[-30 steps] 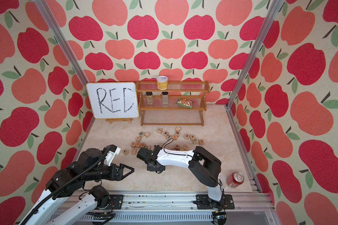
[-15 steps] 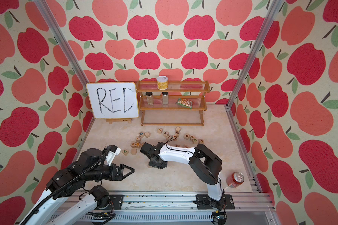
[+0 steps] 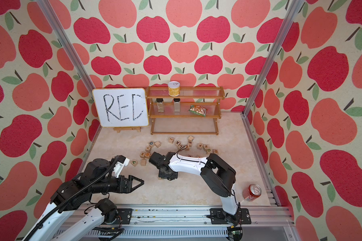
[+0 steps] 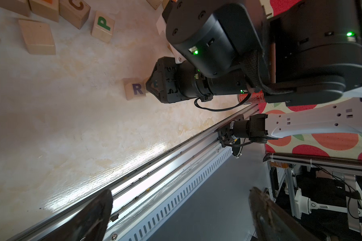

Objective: Assemble the uppercase word "red" with letter blocks
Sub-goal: Place the letter block at the center of the board.

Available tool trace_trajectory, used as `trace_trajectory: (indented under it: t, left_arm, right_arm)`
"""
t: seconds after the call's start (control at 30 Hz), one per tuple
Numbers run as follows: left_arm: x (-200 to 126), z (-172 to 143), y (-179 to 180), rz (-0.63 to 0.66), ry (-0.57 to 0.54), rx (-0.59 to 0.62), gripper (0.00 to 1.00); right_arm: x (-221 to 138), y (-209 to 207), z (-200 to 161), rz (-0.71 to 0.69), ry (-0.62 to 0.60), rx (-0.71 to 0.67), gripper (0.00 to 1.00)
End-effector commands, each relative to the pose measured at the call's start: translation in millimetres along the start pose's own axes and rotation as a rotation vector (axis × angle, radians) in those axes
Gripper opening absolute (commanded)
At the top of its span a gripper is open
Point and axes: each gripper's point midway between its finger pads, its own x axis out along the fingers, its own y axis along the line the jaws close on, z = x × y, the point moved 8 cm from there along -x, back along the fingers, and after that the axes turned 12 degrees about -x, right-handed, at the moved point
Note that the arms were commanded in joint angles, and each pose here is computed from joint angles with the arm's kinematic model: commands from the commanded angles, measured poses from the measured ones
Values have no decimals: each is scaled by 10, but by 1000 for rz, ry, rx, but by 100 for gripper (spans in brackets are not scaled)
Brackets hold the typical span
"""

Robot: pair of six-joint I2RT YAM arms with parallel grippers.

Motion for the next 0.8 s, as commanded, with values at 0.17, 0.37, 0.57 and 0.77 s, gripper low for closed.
trace_trajectory:
  t: [0.17, 0.37, 0.57, 0.77]
  left_arm:
    - [40, 4, 3, -13, 21, 3, 99]
    - [37, 8, 1, -15, 18, 2, 99]
    - [36, 5, 3, -15, 19, 2, 99]
    - [35, 5, 5, -15, 17, 2, 99]
  right_arm:
    - [83, 30, -131, -25, 52, -10, 4]
    - [90, 55, -154, -28, 58, -25, 4]
    - [94, 23, -176, -35, 61, -25, 6]
    - [90, 45, -163, -13, 54, -36, 22]
